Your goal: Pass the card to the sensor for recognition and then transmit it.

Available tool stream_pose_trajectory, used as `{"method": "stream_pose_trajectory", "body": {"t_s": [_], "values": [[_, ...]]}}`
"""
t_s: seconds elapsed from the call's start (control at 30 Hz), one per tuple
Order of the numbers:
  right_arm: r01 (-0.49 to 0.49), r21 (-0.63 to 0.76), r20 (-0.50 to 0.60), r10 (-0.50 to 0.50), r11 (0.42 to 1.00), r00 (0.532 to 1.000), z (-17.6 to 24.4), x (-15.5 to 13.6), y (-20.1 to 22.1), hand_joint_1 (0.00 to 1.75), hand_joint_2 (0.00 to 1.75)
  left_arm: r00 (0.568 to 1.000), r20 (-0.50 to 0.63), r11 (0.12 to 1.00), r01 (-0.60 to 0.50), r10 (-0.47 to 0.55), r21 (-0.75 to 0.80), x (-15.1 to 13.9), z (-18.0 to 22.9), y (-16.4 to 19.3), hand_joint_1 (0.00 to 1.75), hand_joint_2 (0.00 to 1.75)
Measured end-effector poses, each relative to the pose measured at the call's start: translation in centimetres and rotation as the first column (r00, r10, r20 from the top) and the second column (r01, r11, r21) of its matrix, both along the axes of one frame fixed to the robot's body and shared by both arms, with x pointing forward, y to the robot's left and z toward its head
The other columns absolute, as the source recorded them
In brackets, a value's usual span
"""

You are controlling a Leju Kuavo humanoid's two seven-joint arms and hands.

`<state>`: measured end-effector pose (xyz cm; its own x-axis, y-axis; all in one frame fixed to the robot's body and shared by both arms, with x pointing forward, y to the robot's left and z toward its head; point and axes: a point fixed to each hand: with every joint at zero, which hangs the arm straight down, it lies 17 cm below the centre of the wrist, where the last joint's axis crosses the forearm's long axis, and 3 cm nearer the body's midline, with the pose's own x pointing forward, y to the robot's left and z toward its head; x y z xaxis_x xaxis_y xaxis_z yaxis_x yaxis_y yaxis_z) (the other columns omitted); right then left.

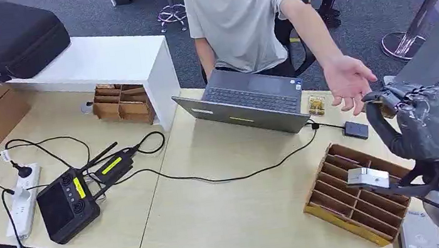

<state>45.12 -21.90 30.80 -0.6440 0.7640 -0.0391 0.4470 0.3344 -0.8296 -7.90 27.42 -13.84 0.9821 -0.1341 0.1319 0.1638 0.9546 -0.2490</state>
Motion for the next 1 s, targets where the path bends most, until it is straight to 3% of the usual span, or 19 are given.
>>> {"method": "stream_pose_trajectory", "body": {"t_s": [0.6,0.8,1.0], "values": [[-0.001,-0.011,0.0,0.001,1.0,1.0,0.2,0.2,0.5,1.75,1.75,1.0,-0.001,1.0,0.011,-0.011,0.0,-0.1,-0.1,0.0,0.0,1.75],[0.106,-0.112,0.024,-0.104,0.988,0.994,2.3,5.1,3.6,1.75,1.75,0.994,0.021,0.994,0.104,-0.104,0.027,0.4,-1.1,1.3,0.0,1.75],[0.214,-0.184,0.16,-0.185,0.959,0.97,4.2,9.4,7.5,1.75,1.75,0.98,0.042,0.979,0.192,-0.195,0.063,1.2,-3.1,3.7,0.0,1.75]]}}
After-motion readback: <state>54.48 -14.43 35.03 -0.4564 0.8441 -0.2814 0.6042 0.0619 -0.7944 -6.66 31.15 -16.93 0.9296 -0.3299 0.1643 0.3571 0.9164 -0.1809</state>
